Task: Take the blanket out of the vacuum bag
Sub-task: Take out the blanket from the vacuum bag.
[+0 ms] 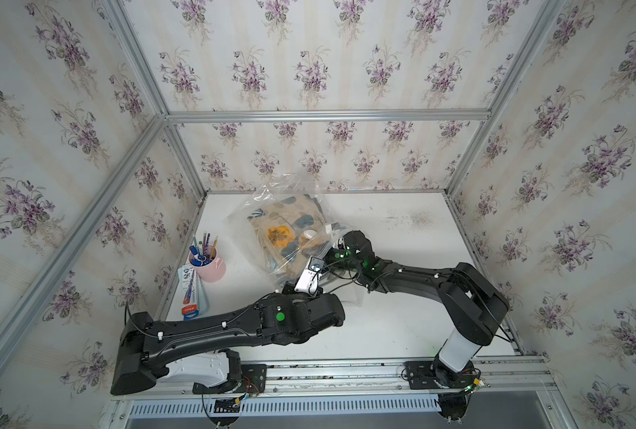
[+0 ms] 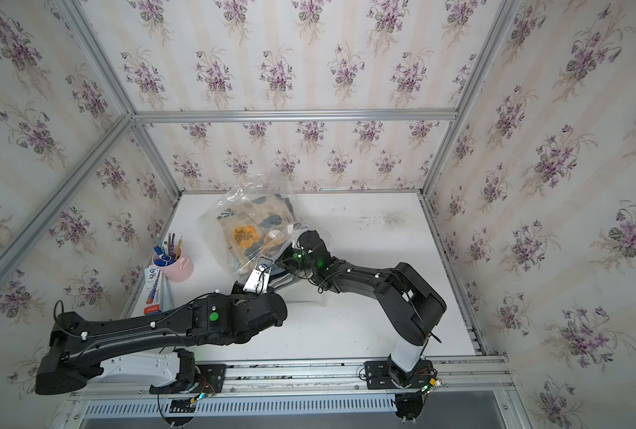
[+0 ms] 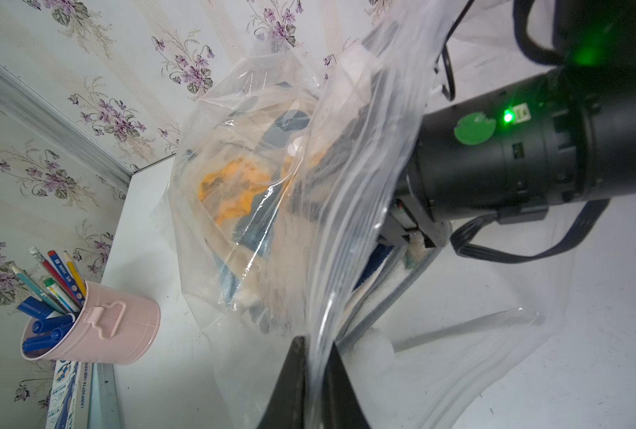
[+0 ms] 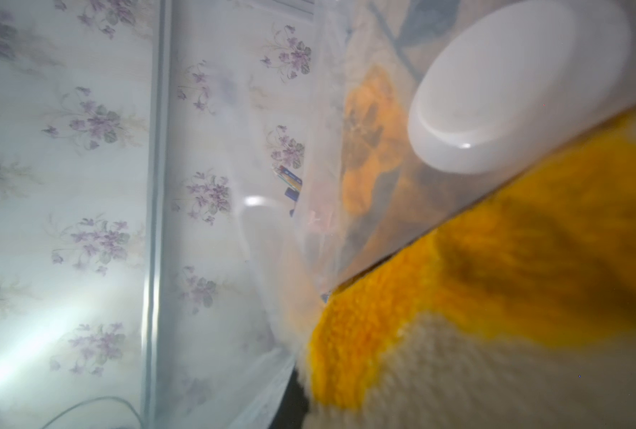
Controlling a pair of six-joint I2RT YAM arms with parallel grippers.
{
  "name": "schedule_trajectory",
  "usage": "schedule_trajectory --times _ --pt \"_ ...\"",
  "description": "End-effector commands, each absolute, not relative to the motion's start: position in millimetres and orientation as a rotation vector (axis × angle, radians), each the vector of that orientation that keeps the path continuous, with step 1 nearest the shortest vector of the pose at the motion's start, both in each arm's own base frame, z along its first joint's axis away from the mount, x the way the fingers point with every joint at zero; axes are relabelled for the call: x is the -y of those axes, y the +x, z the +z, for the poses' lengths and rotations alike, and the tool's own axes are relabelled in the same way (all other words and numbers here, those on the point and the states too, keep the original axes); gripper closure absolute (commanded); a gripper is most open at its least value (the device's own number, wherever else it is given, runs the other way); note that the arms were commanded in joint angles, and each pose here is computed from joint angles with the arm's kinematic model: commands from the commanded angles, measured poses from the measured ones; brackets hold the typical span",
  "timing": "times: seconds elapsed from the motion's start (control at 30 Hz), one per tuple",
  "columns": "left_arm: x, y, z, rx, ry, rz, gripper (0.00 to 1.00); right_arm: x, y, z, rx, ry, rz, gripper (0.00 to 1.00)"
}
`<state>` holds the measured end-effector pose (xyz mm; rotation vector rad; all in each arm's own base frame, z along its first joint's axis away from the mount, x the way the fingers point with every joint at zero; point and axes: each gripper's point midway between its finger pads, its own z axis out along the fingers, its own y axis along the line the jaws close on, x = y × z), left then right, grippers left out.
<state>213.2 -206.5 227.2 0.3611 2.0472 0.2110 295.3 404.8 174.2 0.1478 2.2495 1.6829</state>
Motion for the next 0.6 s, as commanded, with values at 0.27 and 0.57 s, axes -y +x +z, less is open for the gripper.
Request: schedule_trajectory --times 0.27,0.57 --pt "209.0 214.7 228.2 -2.040 0.364 0.219 0.88 -390.5 284.4 146.2 -2.275 0.211 1.682 0.50" --pt "211.3 214.6 227.3 -2.048 0.369 0.216 0.88 -396.9 294.0 135.6 -2.315 0.224 1.628 0.42"
